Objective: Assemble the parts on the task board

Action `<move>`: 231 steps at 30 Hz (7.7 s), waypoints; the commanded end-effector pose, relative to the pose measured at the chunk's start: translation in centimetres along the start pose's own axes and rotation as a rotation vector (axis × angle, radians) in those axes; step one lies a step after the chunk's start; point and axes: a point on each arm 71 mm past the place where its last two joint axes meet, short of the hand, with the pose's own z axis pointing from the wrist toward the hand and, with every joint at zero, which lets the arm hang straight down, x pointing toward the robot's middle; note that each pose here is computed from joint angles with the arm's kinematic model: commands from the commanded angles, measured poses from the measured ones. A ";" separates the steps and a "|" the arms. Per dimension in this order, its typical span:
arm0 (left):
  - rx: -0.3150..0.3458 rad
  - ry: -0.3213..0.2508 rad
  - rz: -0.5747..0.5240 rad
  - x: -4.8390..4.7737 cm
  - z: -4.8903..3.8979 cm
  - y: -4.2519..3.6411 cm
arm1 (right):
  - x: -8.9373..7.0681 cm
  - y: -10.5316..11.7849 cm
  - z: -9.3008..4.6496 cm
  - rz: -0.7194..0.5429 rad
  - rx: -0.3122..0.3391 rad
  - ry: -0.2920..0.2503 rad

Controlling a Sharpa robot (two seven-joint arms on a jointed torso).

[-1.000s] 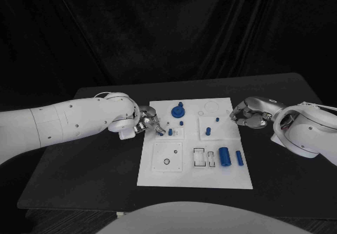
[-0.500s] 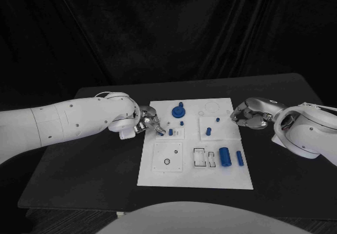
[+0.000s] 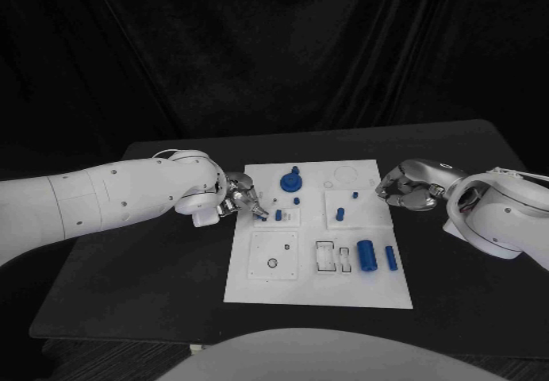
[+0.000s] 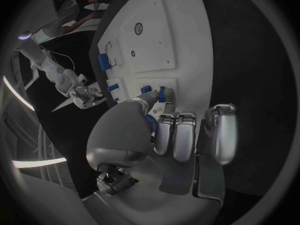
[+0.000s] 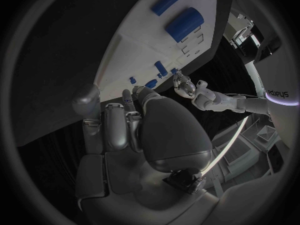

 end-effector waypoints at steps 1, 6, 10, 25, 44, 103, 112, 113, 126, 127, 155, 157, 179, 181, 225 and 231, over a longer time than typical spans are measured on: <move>-0.073 0.020 0.021 0.73 0.35 1.35 | 0.2 -0.1 0.0 -0.001 0.017 0.007; -0.066 0.023 0.023 0.79 0.41 1.16 | 0.2 -0.1 0.0 0.000 0.016 0.007; -0.063 0.026 0.025 0.85 0.44 1.05 | 0.2 -0.1 0.0 0.000 0.017 0.008; -0.076 0.053 0.037 0.95 0.50 1.22 | 0.2 -0.1 0.0 0.000 0.017 0.008; -0.069 0.048 0.034 0.85 0.53 1.26 | 0.4 -0.1 0.1 -0.001 0.020 0.015; 0.044 -0.059 -0.014 0.82 -0.18 0.17 | 0.5 -0.3 0.0 0.001 0.022 0.016; 0.065 -0.180 0.036 -0.41 -1.23 0.32 | 0.3 -0.3 -0.2 0.006 0.019 -0.005; 0.077 -0.201 0.040 -0.76 -1.50 0.18 | 0.3 -0.3 -0.2 0.007 0.017 -0.013; 0.539 -0.445 0.226 -5.49 -6.19 -4.95 | -1.9 0.1 -0.9 0.015 -0.030 -0.138; 0.574 -0.430 0.247 -5.53 -6.12 -5.41 | -1.9 0.2 -0.8 0.014 -0.034 -0.139; 0.763 -0.465 0.886 -0.33 0.04 -7.73 | -1.6 -0.3 -1.2 0.016 -0.070 -0.154; 0.760 -0.463 0.885 -0.26 0.22 -7.72 | -1.6 -0.3 -1.2 0.016 -0.069 -0.150; 0.696 -0.439 0.880 -0.19 1.78 -7.77 | -1.0 -0.5 -1.0 0.023 -0.051 -0.112; 0.694 -0.435 0.880 -0.13 1.93 -7.82 | -1.0 -0.5 -1.0 0.027 -0.050 -0.111; 0.804 -0.543 0.887 0.32 1.79 -6.81 | -0.7 -0.4 -1.0 0.041 -0.057 -0.103; 0.791 -0.554 0.875 0.10 0.78 -5.64 | -0.6 -0.5 -1.0 0.041 -0.052 -0.099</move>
